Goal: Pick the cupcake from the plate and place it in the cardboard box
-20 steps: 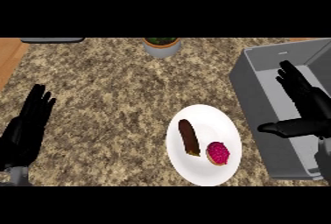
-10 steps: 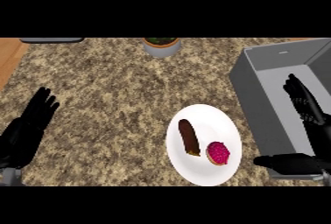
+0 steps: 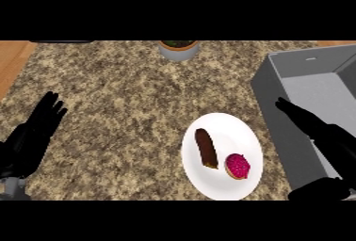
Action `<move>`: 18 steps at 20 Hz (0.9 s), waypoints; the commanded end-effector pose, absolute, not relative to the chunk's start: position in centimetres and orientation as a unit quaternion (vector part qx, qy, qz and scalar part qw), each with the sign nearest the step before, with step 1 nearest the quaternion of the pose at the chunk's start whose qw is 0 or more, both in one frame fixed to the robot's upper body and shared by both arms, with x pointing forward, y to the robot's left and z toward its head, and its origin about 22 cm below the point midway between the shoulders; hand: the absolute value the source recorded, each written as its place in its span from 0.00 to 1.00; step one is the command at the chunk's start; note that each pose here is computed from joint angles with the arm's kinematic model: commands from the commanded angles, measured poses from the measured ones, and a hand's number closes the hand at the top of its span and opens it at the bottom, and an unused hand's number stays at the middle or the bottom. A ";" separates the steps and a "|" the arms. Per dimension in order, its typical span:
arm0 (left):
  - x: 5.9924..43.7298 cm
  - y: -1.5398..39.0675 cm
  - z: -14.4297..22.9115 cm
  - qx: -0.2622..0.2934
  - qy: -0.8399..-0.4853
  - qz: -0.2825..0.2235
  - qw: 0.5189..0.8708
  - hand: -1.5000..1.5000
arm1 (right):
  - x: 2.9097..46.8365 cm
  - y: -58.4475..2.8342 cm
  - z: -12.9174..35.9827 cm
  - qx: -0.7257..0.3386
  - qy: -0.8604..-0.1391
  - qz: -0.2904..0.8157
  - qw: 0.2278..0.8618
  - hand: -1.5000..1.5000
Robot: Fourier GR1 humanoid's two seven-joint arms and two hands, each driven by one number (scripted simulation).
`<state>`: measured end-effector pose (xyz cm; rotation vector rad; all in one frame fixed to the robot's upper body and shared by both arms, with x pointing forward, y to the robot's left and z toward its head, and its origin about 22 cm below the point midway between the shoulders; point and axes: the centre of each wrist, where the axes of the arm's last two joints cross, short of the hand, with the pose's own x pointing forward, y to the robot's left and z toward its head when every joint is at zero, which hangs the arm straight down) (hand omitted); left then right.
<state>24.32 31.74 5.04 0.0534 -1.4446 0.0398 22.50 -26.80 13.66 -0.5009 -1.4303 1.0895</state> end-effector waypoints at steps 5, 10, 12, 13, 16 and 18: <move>25.0 31.3 4.8 0.022 -0.662 0.018 0.749 0.50 | 23.0 -20.8 16.3 -0.246 -0.464 0.577 0.626 0.00; 25.4 32.4 5.1 0.018 -0.660 0.021 0.750 0.50 | 24.5 -17.2 14.9 -0.204 -0.416 0.580 0.670 0.00; 24.5 31.7 4.8 0.024 -0.659 0.018 0.751 0.50 | 24.5 -17.0 14.7 -0.207 -0.404 0.573 0.682 0.00; 24.3 31.4 5.8 0.029 -0.664 0.021 0.747 0.50 | 25.1 -17.1 14.0 -0.214 -0.396 0.575 0.683 0.00; 23.7 33.5 4.6 0.019 -0.659 0.014 0.752 0.50 | 25.5 -18.0 13.7 -0.213 -0.377 0.579 0.691 0.00; 23.5 32.4 5.3 0.033 -0.660 0.018 0.750 0.50 | 25.1 -17.1 13.8 -0.209 -0.373 0.590 0.684 0.00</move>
